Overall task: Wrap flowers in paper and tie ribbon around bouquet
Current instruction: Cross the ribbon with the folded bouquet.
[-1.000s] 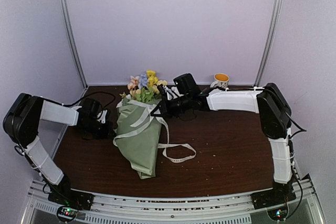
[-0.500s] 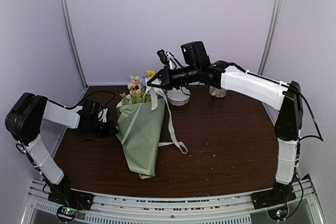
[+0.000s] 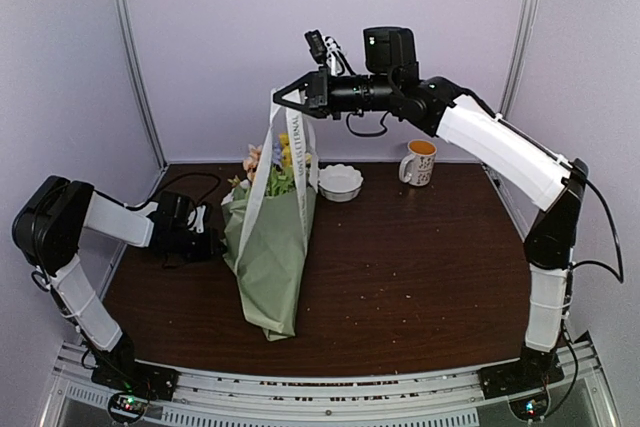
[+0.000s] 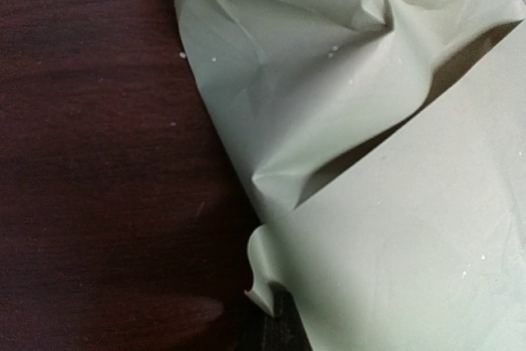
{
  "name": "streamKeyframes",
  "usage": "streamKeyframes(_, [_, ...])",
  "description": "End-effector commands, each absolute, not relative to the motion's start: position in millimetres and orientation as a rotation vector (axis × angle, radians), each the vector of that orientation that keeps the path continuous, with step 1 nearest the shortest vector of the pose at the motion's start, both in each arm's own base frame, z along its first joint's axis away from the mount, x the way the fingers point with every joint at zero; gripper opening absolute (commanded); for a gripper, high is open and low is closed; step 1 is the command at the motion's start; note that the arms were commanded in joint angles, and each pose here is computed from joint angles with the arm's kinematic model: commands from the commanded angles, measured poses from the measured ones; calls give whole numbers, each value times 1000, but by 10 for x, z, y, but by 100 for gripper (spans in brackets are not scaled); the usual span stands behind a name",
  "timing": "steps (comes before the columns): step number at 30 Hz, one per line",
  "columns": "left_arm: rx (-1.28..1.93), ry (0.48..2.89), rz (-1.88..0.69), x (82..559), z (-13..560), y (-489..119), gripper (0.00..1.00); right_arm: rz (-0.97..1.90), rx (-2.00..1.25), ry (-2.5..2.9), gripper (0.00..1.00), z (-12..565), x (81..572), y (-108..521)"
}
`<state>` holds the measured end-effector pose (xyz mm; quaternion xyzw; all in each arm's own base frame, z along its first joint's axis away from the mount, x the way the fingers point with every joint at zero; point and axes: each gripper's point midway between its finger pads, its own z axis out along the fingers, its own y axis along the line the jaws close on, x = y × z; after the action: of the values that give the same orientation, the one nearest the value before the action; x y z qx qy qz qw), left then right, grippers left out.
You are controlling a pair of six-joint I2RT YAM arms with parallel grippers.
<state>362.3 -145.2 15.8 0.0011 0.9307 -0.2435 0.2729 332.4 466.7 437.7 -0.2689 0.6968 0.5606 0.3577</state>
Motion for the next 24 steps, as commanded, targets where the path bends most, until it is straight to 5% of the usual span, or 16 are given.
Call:
streamKeyframes(1, [-74, 2717, -554, 3208, -357, -1259, 0, 1554, -634, 1776, 0, 4312, 3412, 4980])
streamKeyframes(12, [-57, 2721, -553, 3216, -342, -1266, 0, 1314, -446, 2063, 0, 3117, 3990, 5056])
streamKeyframes(21, [-30, 2719, -535, 3240, -318, -1257, 0, 960, -319, 2342, 26, 2115, 4313, 4483])
streamKeyframes(24, [-27, 2719, -540, 3240, -315, -1264, 0, 961, -325, 2354, 20, 2032, 4285, 4455])
